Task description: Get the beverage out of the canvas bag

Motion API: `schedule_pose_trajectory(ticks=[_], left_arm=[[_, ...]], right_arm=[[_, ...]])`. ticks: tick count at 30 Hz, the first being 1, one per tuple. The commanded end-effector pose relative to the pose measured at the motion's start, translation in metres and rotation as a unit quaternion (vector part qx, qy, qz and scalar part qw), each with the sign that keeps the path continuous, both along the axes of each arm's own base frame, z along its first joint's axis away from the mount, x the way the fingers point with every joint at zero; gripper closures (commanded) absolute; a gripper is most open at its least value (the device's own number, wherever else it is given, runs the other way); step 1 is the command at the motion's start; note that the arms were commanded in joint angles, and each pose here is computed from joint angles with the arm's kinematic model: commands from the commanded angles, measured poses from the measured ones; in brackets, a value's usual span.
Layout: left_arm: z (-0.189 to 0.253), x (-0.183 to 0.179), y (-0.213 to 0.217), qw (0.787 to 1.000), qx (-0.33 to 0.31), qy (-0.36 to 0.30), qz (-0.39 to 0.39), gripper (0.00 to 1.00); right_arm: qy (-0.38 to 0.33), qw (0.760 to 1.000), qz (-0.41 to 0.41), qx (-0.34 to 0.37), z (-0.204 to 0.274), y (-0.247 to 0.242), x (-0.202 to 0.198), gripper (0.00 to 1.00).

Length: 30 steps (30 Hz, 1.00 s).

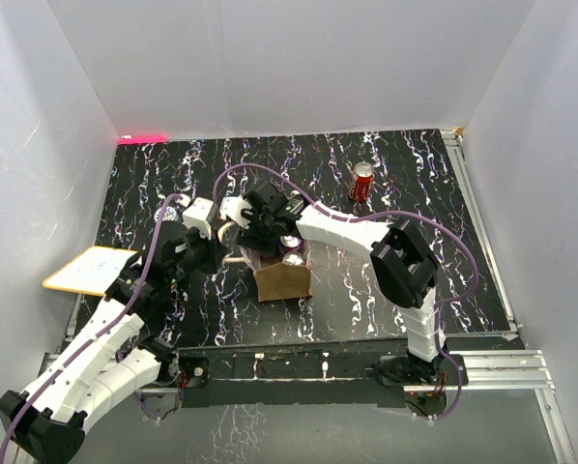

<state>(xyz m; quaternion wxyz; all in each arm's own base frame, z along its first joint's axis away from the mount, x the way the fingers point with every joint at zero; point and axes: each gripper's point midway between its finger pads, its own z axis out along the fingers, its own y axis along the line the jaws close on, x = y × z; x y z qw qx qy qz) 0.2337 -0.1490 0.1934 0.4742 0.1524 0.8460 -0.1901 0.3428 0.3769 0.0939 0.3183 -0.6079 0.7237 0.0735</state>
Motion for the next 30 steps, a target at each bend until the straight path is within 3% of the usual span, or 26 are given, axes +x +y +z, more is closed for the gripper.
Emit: schedule_pose_trajectory(ticks=[1,5,9,19,30], left_arm=[[0.001,0.002,0.002,1.000,0.000,-0.007,0.003,1.00],[0.001,0.003,0.002,1.000,0.000,-0.005,0.003,1.00],[-0.002,0.003,0.001,1.000,0.002,-0.001,0.002,1.00],[-0.002,0.004,0.003,1.000,0.004,0.000,0.006,1.00],[0.000,0.004,0.004,1.000,0.002,-0.005,0.009,1.00]], right_arm=[[-0.047,0.998,0.002,0.033,0.040,0.012,0.008,0.49],[-0.059,0.996,-0.010,0.063,0.063,0.016,0.009,0.60],[-0.073,0.992,-0.021,0.099,0.083,0.016,0.007,0.63],[-0.065,0.980,-0.083,0.166,0.109,0.015,0.006,0.84],[-0.053,0.967,-0.119,0.219,0.158,0.000,-0.011,0.92]])
